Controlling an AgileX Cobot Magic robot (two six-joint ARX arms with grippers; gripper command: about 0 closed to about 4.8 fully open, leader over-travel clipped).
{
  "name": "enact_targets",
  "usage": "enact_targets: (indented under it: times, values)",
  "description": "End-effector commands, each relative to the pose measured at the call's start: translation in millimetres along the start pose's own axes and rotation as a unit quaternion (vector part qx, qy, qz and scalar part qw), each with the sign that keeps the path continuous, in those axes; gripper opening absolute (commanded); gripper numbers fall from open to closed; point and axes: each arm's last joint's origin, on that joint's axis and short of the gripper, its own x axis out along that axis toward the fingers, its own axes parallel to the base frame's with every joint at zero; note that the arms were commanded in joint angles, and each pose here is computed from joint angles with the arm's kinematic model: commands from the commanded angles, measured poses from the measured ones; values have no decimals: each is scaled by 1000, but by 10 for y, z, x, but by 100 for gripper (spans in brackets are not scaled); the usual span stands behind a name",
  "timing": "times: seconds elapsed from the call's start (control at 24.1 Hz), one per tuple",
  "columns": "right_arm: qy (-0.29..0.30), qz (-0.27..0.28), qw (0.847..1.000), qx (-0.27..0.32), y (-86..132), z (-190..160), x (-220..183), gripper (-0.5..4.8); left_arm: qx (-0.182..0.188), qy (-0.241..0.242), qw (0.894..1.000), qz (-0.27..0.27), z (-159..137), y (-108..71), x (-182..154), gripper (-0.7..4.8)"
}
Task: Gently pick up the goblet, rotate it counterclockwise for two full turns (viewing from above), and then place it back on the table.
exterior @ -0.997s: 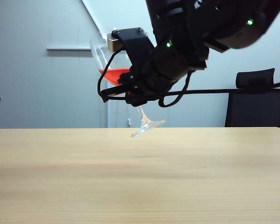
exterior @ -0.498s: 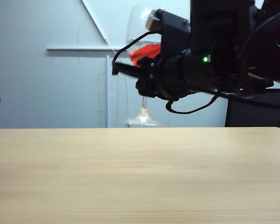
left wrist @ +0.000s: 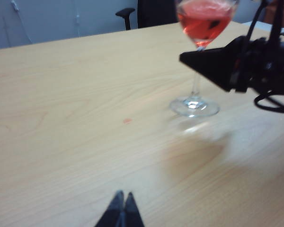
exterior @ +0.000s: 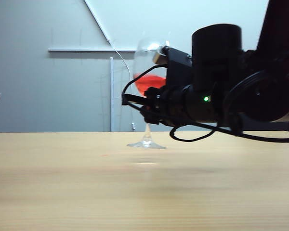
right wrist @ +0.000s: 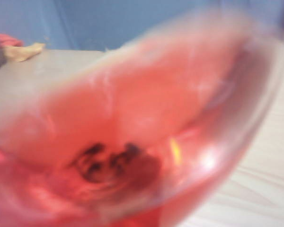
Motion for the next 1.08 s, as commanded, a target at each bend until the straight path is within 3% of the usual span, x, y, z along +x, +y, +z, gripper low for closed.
enact_targets:
  times: [0.04, 0.17, 0.91, 1.08]
  values:
    - [-46, 13, 999, -25, 31, 67, 94, -7, 0, -4, 1000, 0, 14, 1, -2, -5]
    - [-41, 16, 998, -50, 38, 7, 169, -7, 0, -4, 1000, 0, 14, 1, -2, -5]
    - [-23, 34, 998, -52, 58, -92, 179, -3, 0, -4, 1000, 0, 14, 1, -2, -5]
    - [-20, 34, 998, -53, 56, -100, 175, 52, 0, -4, 1000, 0, 14, 1, -2, -5]
